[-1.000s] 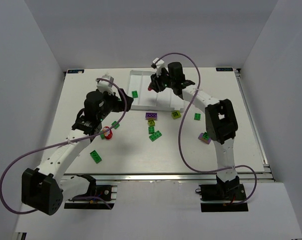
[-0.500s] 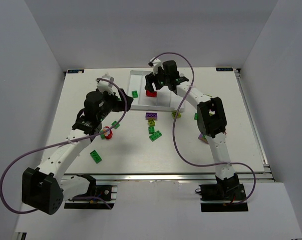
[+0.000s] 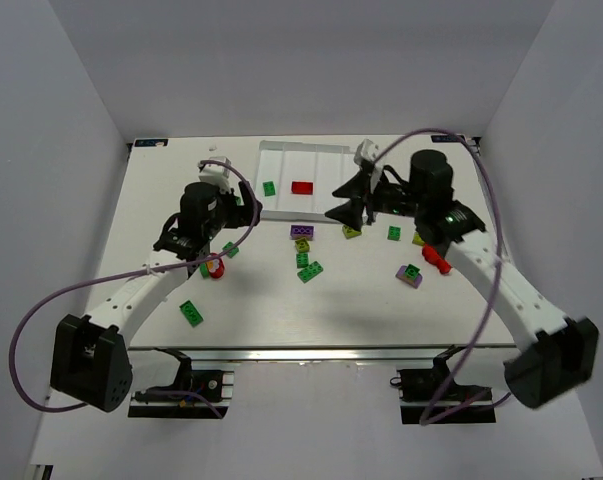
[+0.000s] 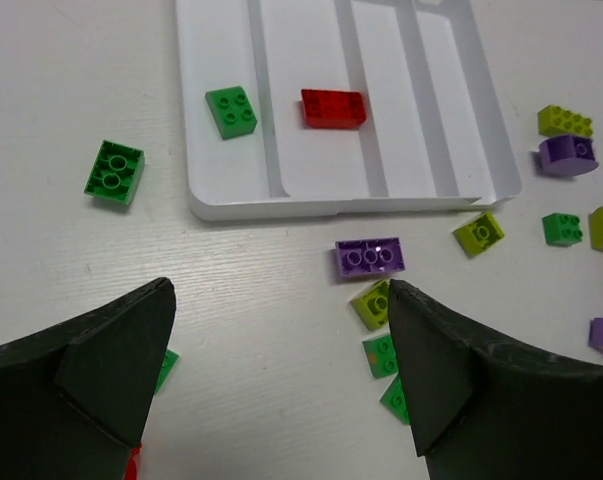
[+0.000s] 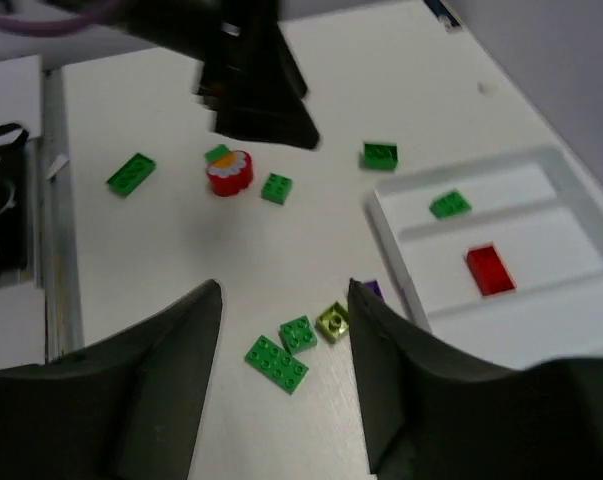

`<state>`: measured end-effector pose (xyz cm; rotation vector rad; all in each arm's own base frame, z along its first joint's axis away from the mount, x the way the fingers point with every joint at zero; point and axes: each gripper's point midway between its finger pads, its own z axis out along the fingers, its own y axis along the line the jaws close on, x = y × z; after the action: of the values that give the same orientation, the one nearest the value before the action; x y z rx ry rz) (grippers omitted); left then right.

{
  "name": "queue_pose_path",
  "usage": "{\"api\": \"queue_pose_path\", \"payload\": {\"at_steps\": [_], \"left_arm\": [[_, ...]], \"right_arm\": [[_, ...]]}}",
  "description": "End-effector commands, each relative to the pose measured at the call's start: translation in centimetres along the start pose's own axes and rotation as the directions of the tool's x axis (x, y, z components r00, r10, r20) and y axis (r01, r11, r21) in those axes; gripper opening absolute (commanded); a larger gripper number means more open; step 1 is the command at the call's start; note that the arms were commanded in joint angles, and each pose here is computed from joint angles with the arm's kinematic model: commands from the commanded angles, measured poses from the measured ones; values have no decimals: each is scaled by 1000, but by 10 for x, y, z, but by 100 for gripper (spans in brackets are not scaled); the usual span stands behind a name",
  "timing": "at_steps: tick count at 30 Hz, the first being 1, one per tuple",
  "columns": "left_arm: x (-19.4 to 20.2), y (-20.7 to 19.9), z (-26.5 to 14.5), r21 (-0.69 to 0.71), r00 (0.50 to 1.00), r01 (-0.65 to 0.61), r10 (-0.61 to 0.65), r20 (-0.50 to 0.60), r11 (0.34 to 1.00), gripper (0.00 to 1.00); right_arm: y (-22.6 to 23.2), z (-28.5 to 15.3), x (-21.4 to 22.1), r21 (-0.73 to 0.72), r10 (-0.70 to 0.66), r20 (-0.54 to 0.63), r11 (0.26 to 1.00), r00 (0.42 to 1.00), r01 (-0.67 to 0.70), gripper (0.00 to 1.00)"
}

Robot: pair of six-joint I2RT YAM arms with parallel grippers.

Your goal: Sort the legos into containers by color

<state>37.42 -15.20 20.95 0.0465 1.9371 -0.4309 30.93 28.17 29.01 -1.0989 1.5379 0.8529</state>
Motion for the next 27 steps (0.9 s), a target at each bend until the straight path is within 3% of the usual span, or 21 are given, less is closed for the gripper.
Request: {"api": "queue_pose_path", "payload": {"at_steps": [1, 2, 3, 4, 7, 8, 9, 10, 13, 17, 22, 27], "left_arm": [[0, 6, 2, -34, 1000, -19, 18, -19, 999, 94], [0, 5, 2, -30, 999, -24, 23, -25, 999, 91], [3, 6, 4, -32, 999, -28, 27, -38, 999, 85], [6, 6, 6, -34, 998, -32, 30, -49, 999, 67], [17, 10, 13, -50, 994, -35, 30, -103, 998, 30], [22, 13, 14, -61, 992, -40, 32, -126, 997, 28], [21, 18, 17, -87, 991, -48, 37, -128, 995, 28], [29, 25, 21, -111, 987, -59, 41, -156, 992, 28], [35, 46, 32, -168, 978, -97, 63, -197, 981, 40], [28, 75, 49, -211, 972, -127, 79, -223, 969, 52], [19, 93, 74, -230, 961, -160, 98, -259, 960, 60], [34, 108, 101, -246, 925, -230, 132, -357, 942, 64]], "right_arm": [[64, -30, -13, -214, -33, 102, 975, 994, 55, 55], [70, -34, 0, -208, -34, 97, 977, 995, 54, 41], [72, -46, -11, -150, -119, 147, 978, 982, 141, 29], [74, -51, -8, -135, -142, 156, 977, 978, 164, 1], [67, -59, 11, -50, -197, 169, 977, 966, 208, 0], [63, -60, 18, -33, -195, 155, 979, 968, 203, 6], [62, -60, 23, -35, -194, 140, 979, 971, 200, 18], [60, -61, 25, -37, -189, 132, 980, 973, 196, 23], [64, -60, 25, -70, -190, 132, 977, 973, 200, 29], [71, -62, 28, -83, -212, 147, 971, 966, 225, 30], [69, -64, 28, -67, -226, 148, 969, 963, 238, 30], [69, -66, 25, -52, -237, 152, 968, 960, 247, 32]]}}
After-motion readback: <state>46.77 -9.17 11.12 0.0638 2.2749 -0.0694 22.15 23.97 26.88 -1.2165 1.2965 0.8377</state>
